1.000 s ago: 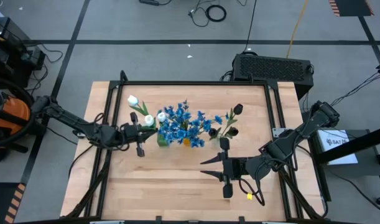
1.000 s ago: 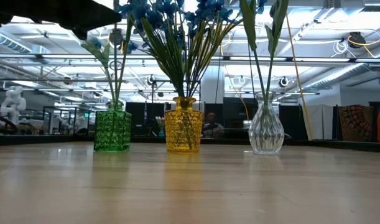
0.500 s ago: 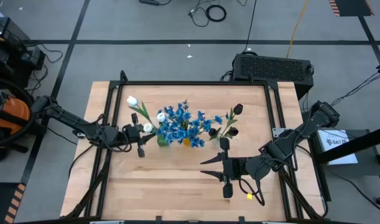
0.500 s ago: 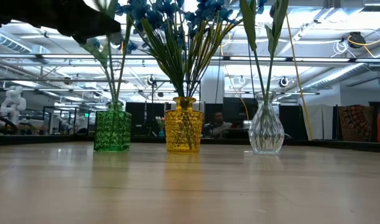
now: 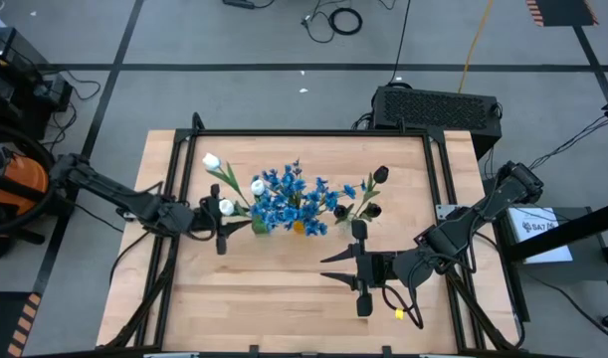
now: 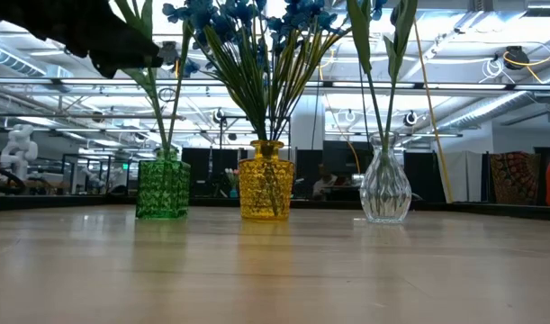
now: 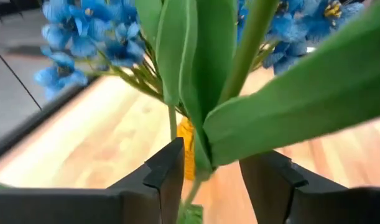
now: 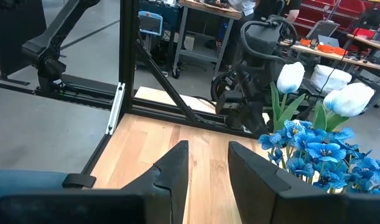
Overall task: Sort flowers into vase by color
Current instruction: Put the white flower into the green vase, then return to Home Position
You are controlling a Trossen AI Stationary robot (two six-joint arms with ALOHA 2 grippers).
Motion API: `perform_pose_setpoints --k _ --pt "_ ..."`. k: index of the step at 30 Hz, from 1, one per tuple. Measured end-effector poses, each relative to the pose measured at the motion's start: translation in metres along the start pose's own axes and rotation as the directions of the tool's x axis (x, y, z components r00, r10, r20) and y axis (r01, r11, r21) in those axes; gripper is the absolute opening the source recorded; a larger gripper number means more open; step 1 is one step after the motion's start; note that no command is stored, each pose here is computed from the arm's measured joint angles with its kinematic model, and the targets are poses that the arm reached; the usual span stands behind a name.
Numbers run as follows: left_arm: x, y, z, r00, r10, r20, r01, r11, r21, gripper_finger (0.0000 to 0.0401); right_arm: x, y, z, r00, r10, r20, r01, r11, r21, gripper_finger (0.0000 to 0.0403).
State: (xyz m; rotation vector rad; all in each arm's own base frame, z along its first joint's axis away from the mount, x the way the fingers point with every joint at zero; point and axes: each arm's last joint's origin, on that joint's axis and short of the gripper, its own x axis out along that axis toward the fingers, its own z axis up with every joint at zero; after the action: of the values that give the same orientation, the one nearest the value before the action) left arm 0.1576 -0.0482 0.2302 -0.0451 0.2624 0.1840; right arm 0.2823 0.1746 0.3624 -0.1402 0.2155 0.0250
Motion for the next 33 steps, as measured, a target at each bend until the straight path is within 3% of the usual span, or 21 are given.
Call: perform_pose_setpoints --k 4,9,14,33 --pt "-0.003 0.0 0.005 0.998 -0.02 -0.056 0.017 0.999 -0.048 0.0164 0.0 0.0 -0.001 1.0 0.001 -0.008 -0.001 1.0 0.0 0.0105" --pt "-0.007 -0.001 0.001 0.974 -0.128 -0.185 0.116 0.991 -0.07 0.0165 -0.004 0.001 0.0 1.0 0.01 -0.009 -0.01 1.0 0.002 0.0105" --pt "-0.015 0.005 -0.001 0.956 -0.092 -0.279 0.062 0.991 -0.115 0.0165 -0.013 0.002 0.001 0.999 0.027 -0.025 -0.027 1.0 -0.005 0.0105" --pt "-0.03 0.011 0.005 0.956 -0.165 -0.241 0.118 0.973 -0.197 0.0164 -0.021 0.0 0.003 0.999 0.035 -0.037 -0.034 0.999 0.008 0.0105"
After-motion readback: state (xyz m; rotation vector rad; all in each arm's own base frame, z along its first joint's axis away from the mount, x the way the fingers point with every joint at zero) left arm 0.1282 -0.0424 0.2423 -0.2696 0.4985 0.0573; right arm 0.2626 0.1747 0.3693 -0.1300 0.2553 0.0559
